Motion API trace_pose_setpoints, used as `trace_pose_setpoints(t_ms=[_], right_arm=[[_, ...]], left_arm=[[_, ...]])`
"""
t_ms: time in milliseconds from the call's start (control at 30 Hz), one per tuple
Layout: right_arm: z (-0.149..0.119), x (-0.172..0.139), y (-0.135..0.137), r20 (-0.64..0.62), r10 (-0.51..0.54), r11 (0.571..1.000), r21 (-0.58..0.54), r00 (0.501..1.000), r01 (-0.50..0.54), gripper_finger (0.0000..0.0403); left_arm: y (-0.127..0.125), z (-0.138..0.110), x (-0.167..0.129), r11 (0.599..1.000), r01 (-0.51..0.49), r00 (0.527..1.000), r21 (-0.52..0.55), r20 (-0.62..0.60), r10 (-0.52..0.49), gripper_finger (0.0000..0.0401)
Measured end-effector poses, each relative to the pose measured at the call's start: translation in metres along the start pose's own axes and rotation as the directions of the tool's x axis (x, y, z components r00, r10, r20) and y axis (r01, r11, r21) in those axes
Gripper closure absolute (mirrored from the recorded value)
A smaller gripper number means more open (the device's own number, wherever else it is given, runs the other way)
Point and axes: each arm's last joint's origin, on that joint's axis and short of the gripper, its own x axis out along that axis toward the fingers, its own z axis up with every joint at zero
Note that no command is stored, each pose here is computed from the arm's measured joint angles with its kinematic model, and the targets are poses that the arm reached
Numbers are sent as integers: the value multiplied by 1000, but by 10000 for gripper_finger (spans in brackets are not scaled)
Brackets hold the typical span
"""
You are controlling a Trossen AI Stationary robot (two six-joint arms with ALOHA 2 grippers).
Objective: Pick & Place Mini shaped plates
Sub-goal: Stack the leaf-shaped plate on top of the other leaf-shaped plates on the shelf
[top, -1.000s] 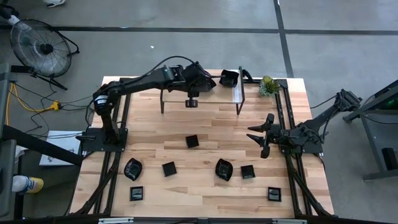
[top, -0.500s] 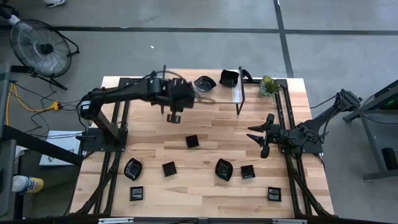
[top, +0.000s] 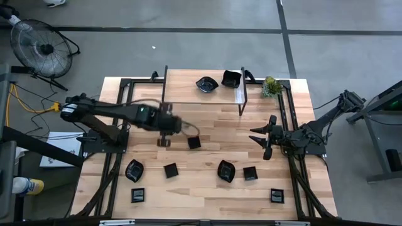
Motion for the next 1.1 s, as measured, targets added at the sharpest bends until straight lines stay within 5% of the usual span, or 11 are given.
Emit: trace_pose_setpoints(t_ms=[300, 767, 1100], right_arm=[[0, 0, 0, 2, -3, 1000, 9, 1000, 3, 269], [0, 0, 0, 1, -3, 999, 33, 1000, 3, 269], [-1, 0, 0, -6, -1, 999, 34, 1000, 1, 269]], left_arm=[[-70, -58, 8, 968, 89, 996, -236, 33, -84, 313], [-148, -100, -5, 810, 156, 988, -565, 103, -118, 313], [-187, -118, 4, 706, 100, 974, -701, -78, -215, 313]])
